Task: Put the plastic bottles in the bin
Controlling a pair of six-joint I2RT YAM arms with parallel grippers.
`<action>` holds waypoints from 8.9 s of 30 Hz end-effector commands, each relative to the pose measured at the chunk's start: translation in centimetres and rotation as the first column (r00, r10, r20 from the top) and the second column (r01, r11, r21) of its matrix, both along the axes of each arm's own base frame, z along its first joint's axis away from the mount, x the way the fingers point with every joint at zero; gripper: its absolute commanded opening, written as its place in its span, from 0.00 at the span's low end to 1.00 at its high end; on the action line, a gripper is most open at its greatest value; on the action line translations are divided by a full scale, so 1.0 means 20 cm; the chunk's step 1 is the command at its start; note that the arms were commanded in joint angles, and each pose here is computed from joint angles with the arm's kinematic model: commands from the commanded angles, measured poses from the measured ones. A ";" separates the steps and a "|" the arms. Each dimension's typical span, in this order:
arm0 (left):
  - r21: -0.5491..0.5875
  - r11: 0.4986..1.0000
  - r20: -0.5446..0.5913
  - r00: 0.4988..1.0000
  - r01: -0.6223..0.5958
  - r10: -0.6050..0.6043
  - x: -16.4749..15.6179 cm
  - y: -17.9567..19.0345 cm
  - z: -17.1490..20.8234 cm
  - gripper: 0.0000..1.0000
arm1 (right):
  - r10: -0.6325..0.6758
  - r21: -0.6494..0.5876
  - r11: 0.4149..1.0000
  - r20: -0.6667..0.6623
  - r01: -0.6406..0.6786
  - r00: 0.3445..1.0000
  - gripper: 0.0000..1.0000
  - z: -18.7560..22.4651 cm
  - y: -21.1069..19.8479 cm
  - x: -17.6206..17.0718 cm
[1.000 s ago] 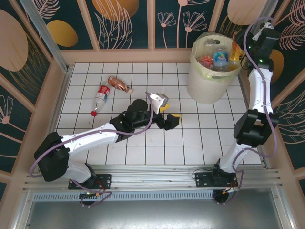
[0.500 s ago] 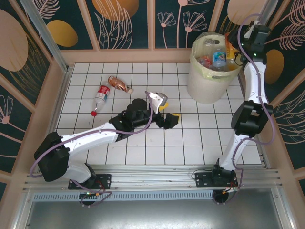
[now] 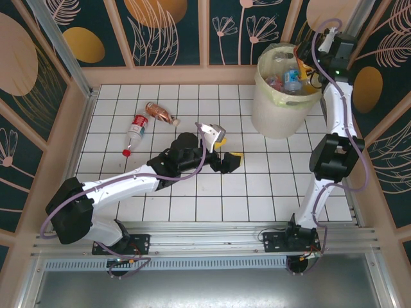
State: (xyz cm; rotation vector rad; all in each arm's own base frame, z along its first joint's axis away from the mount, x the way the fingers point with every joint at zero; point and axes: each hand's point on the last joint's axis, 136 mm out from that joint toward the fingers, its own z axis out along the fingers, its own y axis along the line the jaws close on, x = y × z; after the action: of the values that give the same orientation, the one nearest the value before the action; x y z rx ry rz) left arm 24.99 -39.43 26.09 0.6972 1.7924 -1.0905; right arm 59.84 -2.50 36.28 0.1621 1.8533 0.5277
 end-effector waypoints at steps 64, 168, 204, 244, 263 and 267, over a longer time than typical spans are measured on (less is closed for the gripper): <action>0.410 0.495 -0.471 0.286 -0.766 0.834 1.47 1.39 -0.83 0.99 | 0.782 0.104 0.620 -0.165 -0.778 0.602 0.95 -0.38 1.50 -1.41; -0.120 0.993 -0.168 0.985 0.014 -0.034 0.51 0.11 -0.17 0.99 | 0.473 0.231 0.867 -0.100 -0.442 0.875 0.54 -0.41 1.26 -1.00; -0.126 0.990 0.109 0.990 -0.070 0.084 0.32 0.40 0.42 0.99 | 0.004 -0.147 0.988 0.314 0.045 0.949 0.55 0.70 0.52 -0.85; 0.537 0.438 -0.128 0.443 -0.721 0.887 0.91 1.78 -0.60 0.99 | -0.070 -0.010 0.997 0.042 0.070 0.997 0.55 -0.05 0.40 -0.05; 0.656 0.299 -0.036 0.368 -0.693 0.929 0.98 1.91 -0.78 0.97 | 0.028 -0.045 0.999 0.123 -0.023 0.992 0.91 0.21 0.45 -0.12; 0.691 0.259 -0.016 0.344 -0.675 0.939 1.01 1.94 -0.86 0.96 | 0.070 -0.084 0.995 0.166 -0.056 0.984 0.95 0.36 0.48 -0.21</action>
State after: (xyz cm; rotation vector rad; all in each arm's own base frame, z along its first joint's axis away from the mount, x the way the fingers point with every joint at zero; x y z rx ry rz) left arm 44.74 -1.62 9.61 -0.3336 2.4197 0.0768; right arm 58.02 6.74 39.32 0.0858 1.7672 0.4978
